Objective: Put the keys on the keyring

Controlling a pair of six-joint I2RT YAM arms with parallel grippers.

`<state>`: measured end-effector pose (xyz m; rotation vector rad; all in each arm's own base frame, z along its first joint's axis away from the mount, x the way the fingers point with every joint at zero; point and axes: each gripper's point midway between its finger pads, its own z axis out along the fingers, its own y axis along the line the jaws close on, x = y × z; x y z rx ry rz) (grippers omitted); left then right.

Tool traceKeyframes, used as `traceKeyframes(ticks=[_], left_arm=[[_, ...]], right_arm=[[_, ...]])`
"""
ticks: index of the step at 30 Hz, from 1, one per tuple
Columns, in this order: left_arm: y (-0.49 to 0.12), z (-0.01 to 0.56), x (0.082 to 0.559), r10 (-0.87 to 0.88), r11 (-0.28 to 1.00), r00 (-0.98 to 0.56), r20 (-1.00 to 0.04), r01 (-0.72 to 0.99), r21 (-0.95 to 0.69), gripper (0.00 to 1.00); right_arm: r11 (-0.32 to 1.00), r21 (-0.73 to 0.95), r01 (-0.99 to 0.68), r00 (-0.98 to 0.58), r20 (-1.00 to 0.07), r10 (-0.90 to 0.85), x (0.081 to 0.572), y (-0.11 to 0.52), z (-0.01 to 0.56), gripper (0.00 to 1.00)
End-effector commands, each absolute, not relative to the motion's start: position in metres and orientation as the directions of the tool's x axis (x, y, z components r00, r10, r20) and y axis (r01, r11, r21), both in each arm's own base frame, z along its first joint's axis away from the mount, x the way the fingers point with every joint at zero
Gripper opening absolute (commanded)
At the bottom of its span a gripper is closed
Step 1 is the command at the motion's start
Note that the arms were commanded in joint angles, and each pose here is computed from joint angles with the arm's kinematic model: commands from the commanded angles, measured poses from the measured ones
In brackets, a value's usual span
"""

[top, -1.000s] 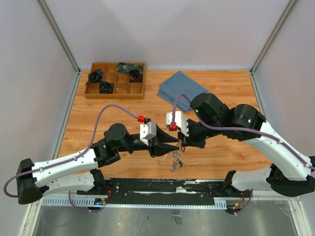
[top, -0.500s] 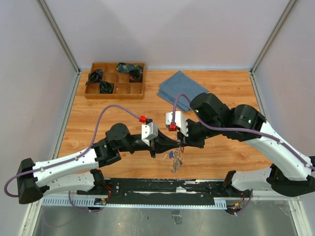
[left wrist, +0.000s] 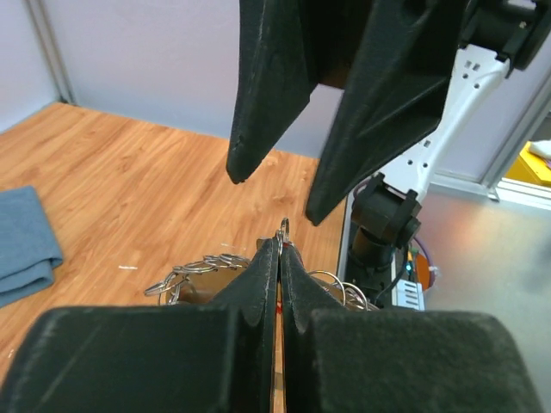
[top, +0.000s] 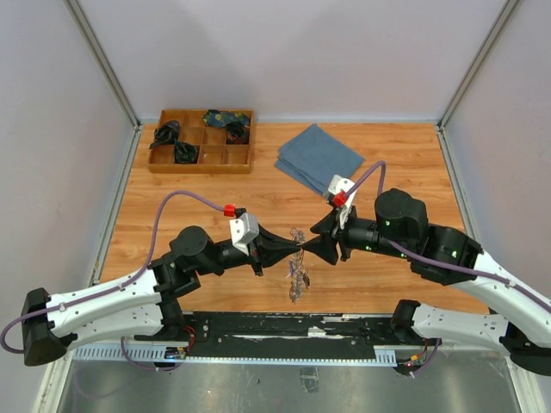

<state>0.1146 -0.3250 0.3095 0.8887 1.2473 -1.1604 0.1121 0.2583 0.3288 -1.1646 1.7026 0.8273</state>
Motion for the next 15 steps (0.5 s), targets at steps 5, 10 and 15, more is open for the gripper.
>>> traceKeyframes(ticks=[5,10,15], left_arm=[[-0.300,0.350,0.124,-0.334,0.312,0.007,-0.942,0.944,-0.104,0.00],[-0.295,0.355,0.125,-0.355,0.324,0.015,-0.935,0.940,-0.107,0.01],[-0.293,0.360,0.125,-0.368,0.325,0.026,-0.929,0.940,-0.103,0.01]], right_arm=[[0.427,0.559,-0.711,-0.467,-0.829,0.308,0.133,0.274,0.377,0.48],[0.402,0.600,-0.692,-0.482,-0.798,0.361,0.132,0.270,0.379,0.48],[0.388,0.609,-0.692,-0.506,-0.792,0.341,0.128,0.274,0.377,0.46]])
